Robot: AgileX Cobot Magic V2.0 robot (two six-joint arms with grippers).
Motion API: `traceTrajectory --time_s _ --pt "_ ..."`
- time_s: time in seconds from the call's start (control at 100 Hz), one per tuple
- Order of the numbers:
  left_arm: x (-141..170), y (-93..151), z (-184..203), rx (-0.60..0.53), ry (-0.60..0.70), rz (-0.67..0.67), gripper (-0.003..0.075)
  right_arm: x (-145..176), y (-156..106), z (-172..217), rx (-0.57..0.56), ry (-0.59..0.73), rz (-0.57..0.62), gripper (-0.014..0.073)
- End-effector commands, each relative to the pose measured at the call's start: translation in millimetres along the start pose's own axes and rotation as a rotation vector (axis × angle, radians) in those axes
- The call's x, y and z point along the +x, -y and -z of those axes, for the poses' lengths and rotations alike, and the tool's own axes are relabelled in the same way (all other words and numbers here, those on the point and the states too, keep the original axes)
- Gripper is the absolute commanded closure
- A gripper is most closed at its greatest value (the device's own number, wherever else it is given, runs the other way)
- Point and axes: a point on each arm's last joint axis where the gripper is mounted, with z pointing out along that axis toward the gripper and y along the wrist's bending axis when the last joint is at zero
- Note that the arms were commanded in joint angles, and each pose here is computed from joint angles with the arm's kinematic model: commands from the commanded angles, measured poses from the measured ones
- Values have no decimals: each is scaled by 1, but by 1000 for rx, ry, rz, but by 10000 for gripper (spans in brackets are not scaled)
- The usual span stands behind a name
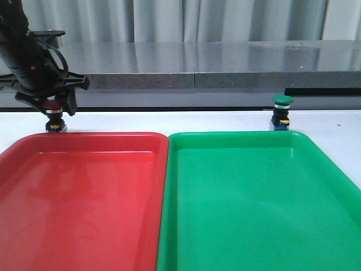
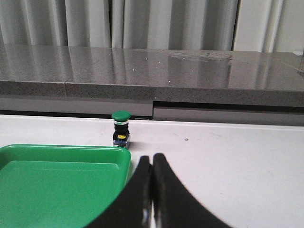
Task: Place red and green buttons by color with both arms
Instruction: 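Lower the left gripper over the red-capped button and close on it, then lift the red-capped button with the left gripper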
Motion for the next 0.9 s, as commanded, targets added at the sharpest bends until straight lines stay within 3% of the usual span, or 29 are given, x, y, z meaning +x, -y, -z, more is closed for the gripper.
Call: traceTrajectory --time_s 0.0,0.07,0.17,0.6,0.89 --pt "-26 4 30 14 144 6 526 -15 -1 3 -3 124 0 662" --pt "-27 4 31 15 146 6 598 -15 -1 3 -3 124 0 662" --pt "-32 5 38 17 146 5 643 -15 -1 3 -3 124 0 662" --pt "-48 25 135 145 218 97 645 -15 -1 3 -3 124 0 662" --pt "-4 57 151 213 219 79 645 -15 -1 3 -3 124 0 662"
